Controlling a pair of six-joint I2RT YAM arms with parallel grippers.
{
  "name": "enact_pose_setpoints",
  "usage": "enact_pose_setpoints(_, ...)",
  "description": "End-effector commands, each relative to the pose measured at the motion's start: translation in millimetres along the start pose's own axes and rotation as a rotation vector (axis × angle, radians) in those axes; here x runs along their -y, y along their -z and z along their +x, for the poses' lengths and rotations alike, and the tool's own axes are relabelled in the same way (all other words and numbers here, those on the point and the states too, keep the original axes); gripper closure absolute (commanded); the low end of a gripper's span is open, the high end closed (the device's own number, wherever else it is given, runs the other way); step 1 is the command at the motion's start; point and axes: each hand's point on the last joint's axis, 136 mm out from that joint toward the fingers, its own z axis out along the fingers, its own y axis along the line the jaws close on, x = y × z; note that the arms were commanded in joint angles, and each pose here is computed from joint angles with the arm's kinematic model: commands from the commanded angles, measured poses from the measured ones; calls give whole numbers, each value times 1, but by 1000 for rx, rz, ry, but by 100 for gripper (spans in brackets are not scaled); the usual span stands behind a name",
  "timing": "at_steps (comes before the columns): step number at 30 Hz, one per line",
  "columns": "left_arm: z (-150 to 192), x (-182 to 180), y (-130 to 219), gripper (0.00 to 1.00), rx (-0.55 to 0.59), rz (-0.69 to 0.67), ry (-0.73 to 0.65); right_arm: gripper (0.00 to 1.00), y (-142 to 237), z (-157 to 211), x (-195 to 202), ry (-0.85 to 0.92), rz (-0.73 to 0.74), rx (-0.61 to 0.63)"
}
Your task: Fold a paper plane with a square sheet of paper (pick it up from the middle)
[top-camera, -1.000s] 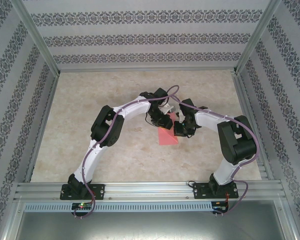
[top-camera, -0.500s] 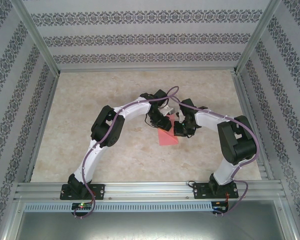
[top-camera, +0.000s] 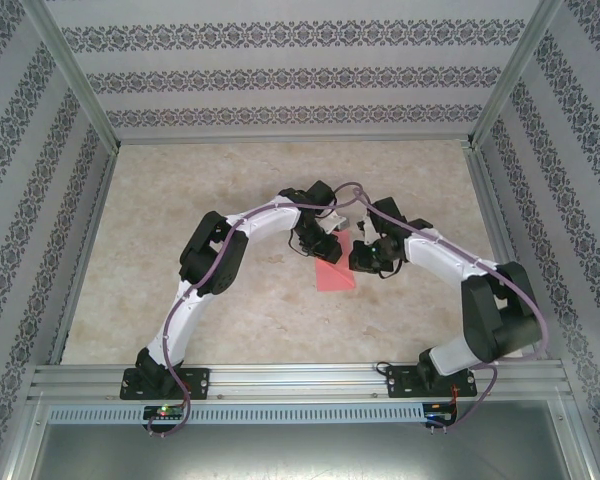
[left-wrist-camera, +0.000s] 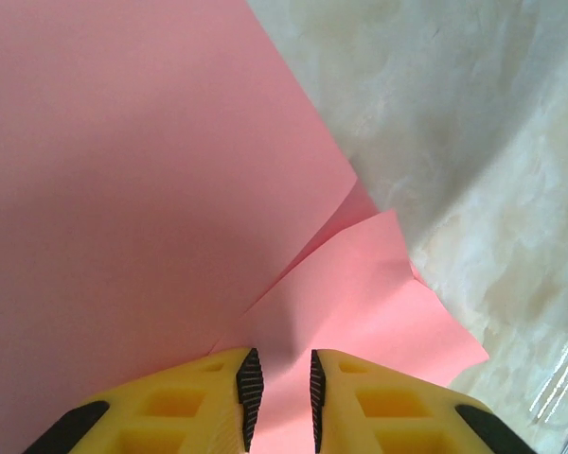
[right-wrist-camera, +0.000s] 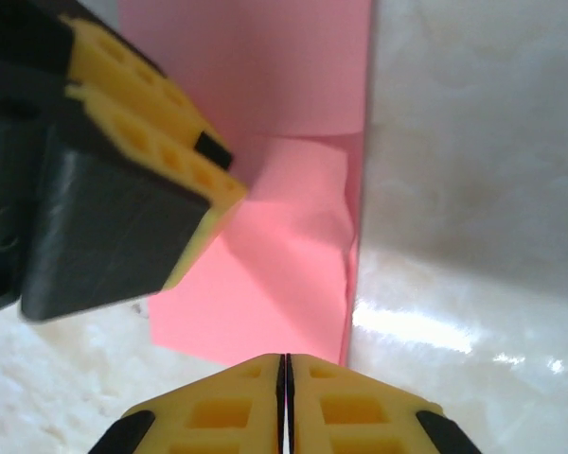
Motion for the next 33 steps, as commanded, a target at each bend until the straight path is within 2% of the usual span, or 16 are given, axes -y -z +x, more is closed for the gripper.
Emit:
enact_pose_setpoints(1, 49, -49, -31, 73, -165, -174, 63, 91, -6, 17, -12, -42, -78, -35)
enact_pose_setpoints(6, 48, -48, -33, 72, -160, -163, 65, 95, -20, 12, -16, -65, -127, -44)
enact_pose_setpoints(14, 51, -48, -32, 73, -165, -164, 60, 97, -37, 3, -7, -83, -117, -60)
enact_pose_setpoints(19, 51, -48, -33, 72, -168, -166, 57, 97, -47, 12, 0, -96, -117, -95)
enact_pose_setpoints(33, 56, -56, -35, 72, -186, -186, 49, 97, -54, 44, 34, -135, 4, -149)
